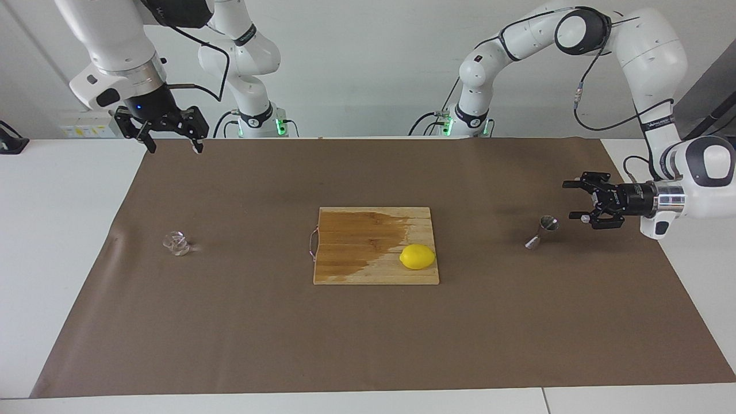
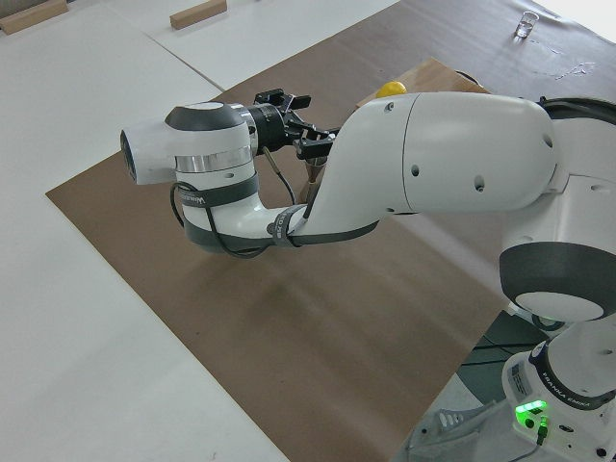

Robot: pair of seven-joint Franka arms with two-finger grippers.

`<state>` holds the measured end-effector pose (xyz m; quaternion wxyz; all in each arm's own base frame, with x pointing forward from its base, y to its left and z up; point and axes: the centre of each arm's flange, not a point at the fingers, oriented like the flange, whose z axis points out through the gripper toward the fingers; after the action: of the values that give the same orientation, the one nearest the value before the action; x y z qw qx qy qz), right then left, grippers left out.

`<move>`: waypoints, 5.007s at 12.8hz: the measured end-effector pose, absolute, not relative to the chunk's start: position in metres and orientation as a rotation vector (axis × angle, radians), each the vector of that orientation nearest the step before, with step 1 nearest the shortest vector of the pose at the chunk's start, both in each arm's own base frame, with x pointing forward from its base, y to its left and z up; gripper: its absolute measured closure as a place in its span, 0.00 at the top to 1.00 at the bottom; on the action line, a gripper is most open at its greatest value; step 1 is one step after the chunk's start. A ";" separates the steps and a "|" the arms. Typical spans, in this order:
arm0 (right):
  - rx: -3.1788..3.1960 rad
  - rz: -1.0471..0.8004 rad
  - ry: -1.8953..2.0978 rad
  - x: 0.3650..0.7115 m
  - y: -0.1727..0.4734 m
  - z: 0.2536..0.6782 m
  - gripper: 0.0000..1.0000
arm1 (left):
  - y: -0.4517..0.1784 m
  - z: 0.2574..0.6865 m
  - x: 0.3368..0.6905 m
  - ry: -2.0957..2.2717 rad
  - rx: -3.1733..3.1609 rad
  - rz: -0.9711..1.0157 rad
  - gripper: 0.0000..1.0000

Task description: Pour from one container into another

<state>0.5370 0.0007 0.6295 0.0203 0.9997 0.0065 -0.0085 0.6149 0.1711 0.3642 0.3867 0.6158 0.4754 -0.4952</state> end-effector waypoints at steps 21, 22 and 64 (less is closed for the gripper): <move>3.100 -0.030 0.084 0.537 0.001 0.629 1.00 | 0.184 0.260 0.622 1.197 1.441 -1.235 1.00; 3.100 -0.030 0.084 0.537 0.001 0.629 1.00 | 0.184 0.259 0.622 1.197 1.439 -1.238 1.00; 3.100 -0.032 0.083 0.537 0.000 0.629 1.00 | 0.174 0.239 0.606 1.103 1.467 -1.269 0.95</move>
<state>0.5372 0.0000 0.6286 0.0201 0.9994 0.0268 -0.0104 0.6063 0.1743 0.2394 0.4396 0.5906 0.4441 -0.5107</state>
